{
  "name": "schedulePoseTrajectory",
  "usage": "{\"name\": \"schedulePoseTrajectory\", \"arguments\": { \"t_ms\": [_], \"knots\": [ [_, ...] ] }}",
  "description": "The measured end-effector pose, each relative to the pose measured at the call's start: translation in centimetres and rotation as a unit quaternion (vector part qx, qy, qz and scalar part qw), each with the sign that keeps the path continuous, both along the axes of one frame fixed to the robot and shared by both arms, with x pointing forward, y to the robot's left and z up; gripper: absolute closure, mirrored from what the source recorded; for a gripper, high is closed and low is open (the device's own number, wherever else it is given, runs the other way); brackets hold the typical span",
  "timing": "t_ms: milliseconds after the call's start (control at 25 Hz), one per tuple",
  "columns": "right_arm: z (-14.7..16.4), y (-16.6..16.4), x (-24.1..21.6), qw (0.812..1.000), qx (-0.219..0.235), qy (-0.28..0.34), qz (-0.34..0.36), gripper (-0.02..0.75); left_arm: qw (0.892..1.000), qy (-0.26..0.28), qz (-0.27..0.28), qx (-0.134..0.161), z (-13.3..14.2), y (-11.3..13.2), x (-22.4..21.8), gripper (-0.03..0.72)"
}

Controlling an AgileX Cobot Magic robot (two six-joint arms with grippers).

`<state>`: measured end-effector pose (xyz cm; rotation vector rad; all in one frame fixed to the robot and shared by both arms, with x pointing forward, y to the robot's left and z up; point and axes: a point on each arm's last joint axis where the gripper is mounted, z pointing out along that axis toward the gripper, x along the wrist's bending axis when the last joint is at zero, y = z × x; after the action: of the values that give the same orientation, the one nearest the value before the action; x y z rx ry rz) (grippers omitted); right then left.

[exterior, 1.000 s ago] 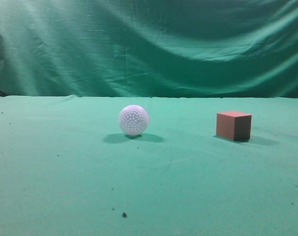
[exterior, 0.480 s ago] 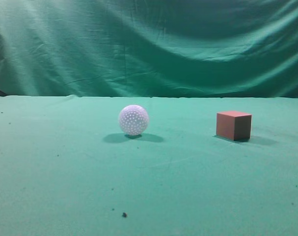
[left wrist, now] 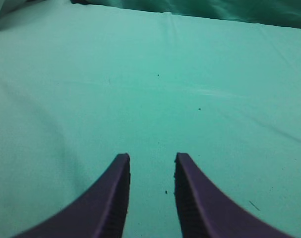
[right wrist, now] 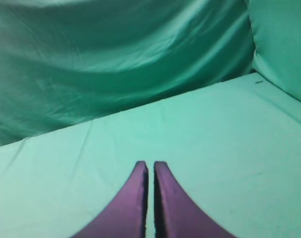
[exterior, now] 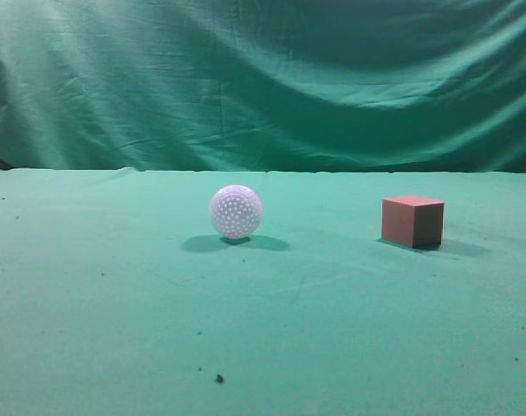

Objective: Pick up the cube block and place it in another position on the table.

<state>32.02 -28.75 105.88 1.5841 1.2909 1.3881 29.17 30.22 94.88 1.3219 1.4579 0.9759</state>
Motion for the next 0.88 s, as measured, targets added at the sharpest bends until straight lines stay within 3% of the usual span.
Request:
{"name": "schedulePoseTrajectory", "arguments": {
  "t_ms": [160,320,480,640,760,880],
  "knots": [
    [-0.6,0.2,0.9,0.999,0.007,0.038,0.008,0.738,1.0,0.0,0.0,0.0,0.0,0.0,0.0,0.426],
    [-0.7,1.3,1.1,0.99,-0.064,0.085,0.089,0.738,1.0,0.0,0.0,0.0,0.0,0.0,0.0,0.426],
    [-0.5,2.9,2.2,0.953,-0.147,0.163,0.211,0.738,1.0,0.0,0.0,0.0,0.0,0.0,0.0,0.426],
    [-0.3,5.2,4.1,0.913,-0.187,0.202,0.302,0.738,1.0,0.0,0.0,0.0,0.0,0.0,0.0,0.426],
    [-0.3,7.4,5.8,0.881,-0.205,0.246,0.349,0.738,1.0,0.0,0.0,0.0,0.0,0.0,0.0,0.426],
    [-0.8,9.2,8.3,0.851,-0.241,0.305,0.353,0.738,1.0,0.0,0.0,0.0,0.0,0.0,0.0,0.426]
  ]
}}
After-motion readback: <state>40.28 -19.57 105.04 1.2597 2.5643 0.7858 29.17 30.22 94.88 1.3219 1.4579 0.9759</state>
